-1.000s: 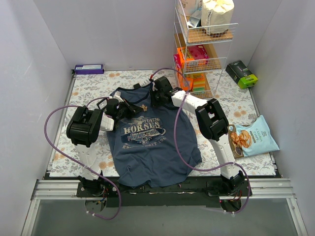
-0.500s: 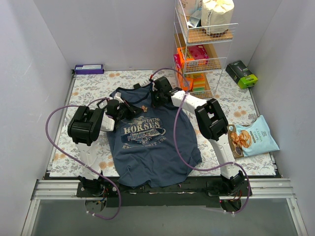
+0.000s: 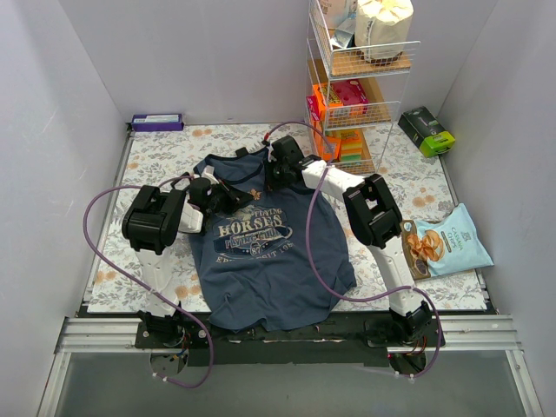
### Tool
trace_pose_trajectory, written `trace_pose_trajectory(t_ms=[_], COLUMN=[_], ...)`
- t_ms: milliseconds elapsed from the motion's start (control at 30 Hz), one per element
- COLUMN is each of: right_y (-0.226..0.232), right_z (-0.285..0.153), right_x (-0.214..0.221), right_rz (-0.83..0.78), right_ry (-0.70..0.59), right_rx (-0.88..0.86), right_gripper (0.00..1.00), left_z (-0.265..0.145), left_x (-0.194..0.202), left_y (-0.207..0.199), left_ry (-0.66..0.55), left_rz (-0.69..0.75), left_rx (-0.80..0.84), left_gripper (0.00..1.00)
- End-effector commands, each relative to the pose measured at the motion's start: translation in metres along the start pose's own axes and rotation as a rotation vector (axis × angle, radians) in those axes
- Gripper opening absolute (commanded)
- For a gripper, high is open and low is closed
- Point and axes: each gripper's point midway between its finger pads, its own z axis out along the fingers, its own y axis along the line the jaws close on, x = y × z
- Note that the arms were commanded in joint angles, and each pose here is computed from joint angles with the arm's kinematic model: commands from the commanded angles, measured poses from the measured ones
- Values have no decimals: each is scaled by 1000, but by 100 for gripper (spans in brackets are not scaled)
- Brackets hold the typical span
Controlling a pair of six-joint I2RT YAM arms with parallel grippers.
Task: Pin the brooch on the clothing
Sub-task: Pin the brooch to the clothes.
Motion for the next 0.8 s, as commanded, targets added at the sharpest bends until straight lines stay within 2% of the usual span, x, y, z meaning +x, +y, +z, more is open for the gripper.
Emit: trace_pose_trajectory(t_ms=[0,500,600,767], right_y=[18,22,12,-2], right_z=[-5,-4,-6,-15], right_x=[-25,-24,-25,-33], right_rz=[15,26,12,-34], right_ry=[-63,-58,-62,-86], right_rx=[-76,-103,-49,32], right_gripper=[1,1,1,20], left_z=[4,9,9,9], left_x=[4,11,11,12], left_y=[-9,-14,-13,-13], left_ry=[13,35,36,38], left_rz=[12,-10,-9,-7], left_rx=[34,67,66,66], left_gripper=[0,0,0,0])
